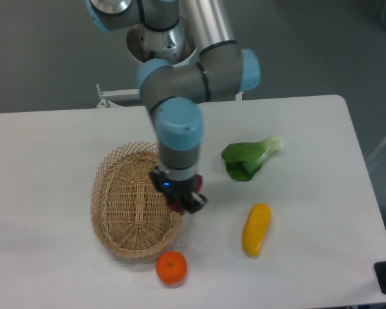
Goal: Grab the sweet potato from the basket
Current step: 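Lift the sweet potato out of the basket and carry it away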
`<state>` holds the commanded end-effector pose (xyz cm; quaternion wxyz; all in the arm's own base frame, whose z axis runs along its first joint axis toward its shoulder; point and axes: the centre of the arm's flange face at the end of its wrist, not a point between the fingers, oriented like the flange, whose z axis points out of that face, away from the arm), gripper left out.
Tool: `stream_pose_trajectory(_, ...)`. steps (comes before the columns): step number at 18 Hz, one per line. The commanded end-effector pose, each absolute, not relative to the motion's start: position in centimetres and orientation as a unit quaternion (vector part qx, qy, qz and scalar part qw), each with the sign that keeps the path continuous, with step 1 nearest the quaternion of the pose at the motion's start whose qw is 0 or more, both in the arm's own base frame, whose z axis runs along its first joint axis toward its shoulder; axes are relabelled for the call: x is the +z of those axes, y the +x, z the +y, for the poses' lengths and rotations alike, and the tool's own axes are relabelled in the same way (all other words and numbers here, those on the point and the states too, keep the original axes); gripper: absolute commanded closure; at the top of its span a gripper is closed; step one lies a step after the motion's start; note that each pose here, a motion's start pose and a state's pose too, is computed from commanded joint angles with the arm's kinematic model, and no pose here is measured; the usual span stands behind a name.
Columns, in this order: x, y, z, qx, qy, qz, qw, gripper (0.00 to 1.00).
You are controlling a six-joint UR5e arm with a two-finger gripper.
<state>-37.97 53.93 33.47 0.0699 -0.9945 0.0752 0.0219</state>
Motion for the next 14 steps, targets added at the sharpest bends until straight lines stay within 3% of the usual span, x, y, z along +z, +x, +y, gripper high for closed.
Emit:
stream_pose_trajectory(4, 33.8, -42.5, 53.1, 0.036, -0.994, 0.078, 0.072, 0.85)
stream_pose_trajectory(14, 34.3, -53.8, 45.8, 0.065, -0.993, 0.078, 0.067, 0.85)
